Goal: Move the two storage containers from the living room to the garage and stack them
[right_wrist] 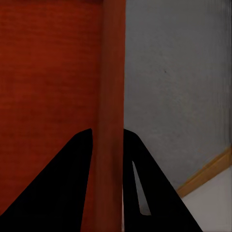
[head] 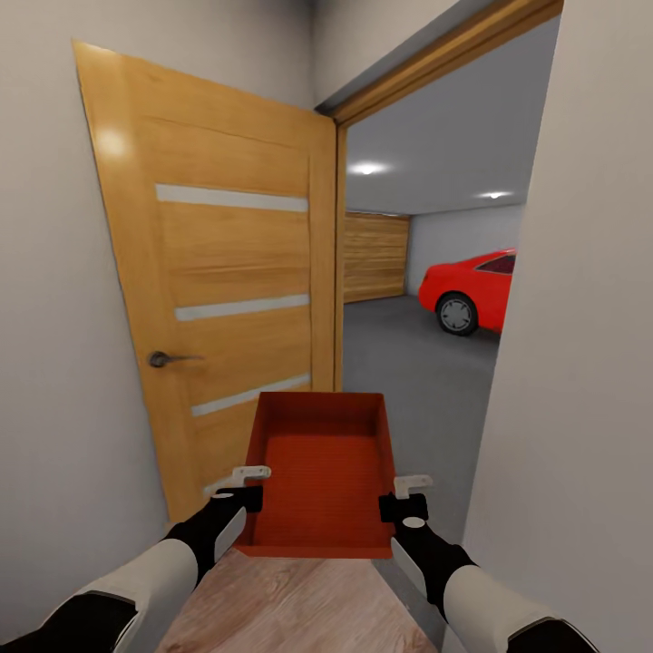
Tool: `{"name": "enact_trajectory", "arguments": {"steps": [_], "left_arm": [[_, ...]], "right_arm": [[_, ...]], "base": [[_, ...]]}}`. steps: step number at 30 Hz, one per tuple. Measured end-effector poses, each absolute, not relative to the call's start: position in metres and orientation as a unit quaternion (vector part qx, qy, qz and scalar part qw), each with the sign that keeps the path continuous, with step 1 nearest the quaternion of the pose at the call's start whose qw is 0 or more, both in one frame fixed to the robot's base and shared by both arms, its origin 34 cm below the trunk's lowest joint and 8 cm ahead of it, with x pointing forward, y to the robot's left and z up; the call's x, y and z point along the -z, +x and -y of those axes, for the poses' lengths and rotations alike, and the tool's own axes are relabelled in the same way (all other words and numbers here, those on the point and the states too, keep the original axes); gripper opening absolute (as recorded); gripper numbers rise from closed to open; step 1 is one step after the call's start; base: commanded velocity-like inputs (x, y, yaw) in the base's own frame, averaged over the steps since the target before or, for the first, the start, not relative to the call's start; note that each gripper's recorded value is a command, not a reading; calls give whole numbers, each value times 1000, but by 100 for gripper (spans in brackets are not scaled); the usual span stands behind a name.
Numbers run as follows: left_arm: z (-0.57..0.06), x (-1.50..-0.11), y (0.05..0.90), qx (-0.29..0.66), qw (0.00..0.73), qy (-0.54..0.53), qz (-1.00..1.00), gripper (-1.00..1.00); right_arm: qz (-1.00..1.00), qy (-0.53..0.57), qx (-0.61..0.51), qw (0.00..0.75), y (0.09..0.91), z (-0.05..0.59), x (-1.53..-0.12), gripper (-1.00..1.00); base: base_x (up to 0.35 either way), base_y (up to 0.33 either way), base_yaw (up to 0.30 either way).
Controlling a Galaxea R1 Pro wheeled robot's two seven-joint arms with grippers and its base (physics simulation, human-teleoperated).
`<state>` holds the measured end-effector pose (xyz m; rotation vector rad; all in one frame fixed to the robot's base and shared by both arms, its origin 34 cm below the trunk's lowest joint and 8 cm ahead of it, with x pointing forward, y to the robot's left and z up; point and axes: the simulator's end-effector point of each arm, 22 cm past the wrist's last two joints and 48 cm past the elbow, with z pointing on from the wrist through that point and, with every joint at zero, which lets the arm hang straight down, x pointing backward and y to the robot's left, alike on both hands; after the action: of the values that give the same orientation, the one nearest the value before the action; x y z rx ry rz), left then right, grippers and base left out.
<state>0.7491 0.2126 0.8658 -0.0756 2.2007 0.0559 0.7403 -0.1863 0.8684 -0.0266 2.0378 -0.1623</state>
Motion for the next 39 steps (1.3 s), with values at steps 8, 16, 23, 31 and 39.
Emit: {"name": "enact_trajectory", "arguments": {"steps": [8, 16, 23, 31, 39], "left_arm": [[-213, -866, 750, -23, 452, -30, -891, -100], [-213, -866, 750, -23, 453, -30, -891, -100], [-213, -866, 750, -23, 453, -30, -891, -100], [-213, -866, 749, -23, 452, -30, -891, -100], [-213, -865, 749, -23, 452, -30, -891, -100]], "right_arm": [[-850, -11, 68, 522, 741, 186, -868, -100], [-850, -11, 68, 522, 741, 186, -869, -100], [-850, -11, 67, 522, 741, 186, -869, -100], [-851, -11, 68, 521, 740, 186, -868, -100], [-851, -11, 68, 521, 740, 186, -868, -100]], "base": [[160, 123, -283], [11, 7, -283], [13, 0, -283], [263, 53, -236], [308, 165, -20]]}}
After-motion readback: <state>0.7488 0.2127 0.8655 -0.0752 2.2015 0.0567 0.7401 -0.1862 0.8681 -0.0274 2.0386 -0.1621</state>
